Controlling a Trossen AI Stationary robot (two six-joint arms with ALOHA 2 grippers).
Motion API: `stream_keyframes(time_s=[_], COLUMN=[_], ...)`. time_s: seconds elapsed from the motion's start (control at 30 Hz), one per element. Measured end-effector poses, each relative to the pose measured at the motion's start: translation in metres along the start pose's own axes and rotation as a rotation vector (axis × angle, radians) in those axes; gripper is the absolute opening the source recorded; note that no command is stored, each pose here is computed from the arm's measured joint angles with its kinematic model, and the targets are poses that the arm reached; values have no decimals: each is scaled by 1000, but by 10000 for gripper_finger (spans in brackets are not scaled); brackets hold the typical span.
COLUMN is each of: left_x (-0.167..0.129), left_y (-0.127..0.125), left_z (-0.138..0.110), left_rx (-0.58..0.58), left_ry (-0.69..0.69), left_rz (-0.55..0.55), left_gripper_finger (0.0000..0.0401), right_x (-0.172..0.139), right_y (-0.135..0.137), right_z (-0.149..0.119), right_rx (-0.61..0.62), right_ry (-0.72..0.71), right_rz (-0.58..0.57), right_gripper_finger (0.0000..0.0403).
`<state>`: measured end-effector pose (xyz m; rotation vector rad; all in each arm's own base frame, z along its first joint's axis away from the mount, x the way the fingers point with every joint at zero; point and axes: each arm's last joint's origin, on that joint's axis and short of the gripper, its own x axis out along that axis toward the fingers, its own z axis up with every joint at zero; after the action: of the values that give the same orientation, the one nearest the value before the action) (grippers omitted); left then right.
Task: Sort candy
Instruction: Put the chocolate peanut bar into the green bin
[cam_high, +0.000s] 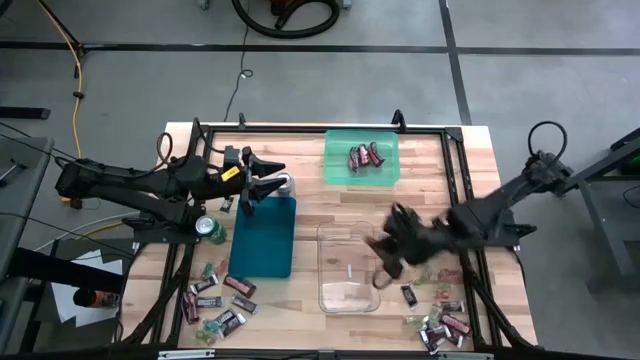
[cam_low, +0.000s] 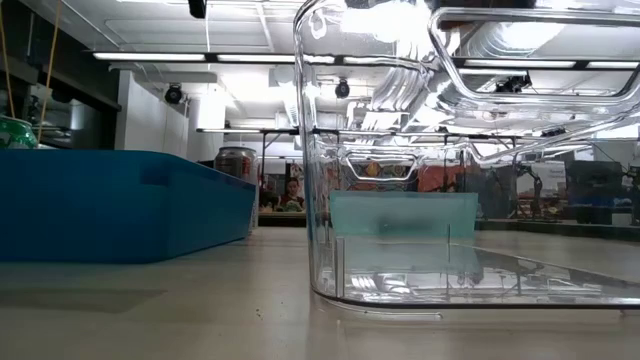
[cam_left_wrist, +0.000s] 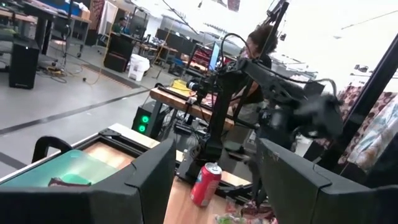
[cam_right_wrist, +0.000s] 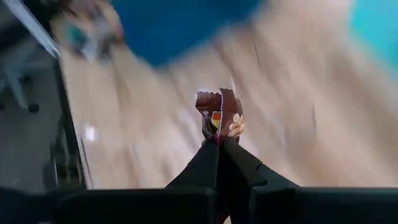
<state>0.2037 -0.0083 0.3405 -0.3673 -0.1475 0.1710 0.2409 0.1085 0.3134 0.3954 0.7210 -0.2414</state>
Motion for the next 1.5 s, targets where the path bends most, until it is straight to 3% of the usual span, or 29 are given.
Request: stream_keyframes(time_s=[0.17,0.33,0.8,0.93,1.13,1.37,1.5], left_x=[0,0,0,0,0,0,0], left_y=[0,0,0,0,0,0,0], left_z=[0,0,0,0,0,0,0], left_rx=[-52,-52,-52,-44,-44,-44,-43], left_ry=[-4,-4,-8,-7,-7,-7,-7], left_rz=[-2,-1,9,9,10,9,10], left_gripper_finger=[209,209,209,209,209,209,209], right_x=[12,11,14,18,11,39,79], right_y=[-19,-45,-56,-74,-137,-210,-246], right_z=[64,103,107,112,144,171,166], right_rx=[-175,-192,-161,-91,119,235,327], right_ry=[-324,-527,-488,-475,-511,-169,-19], right_rz=[113,153,214,113,-78,-393,-436], right_gripper_finger=[2,2,2,2,2,0,0])
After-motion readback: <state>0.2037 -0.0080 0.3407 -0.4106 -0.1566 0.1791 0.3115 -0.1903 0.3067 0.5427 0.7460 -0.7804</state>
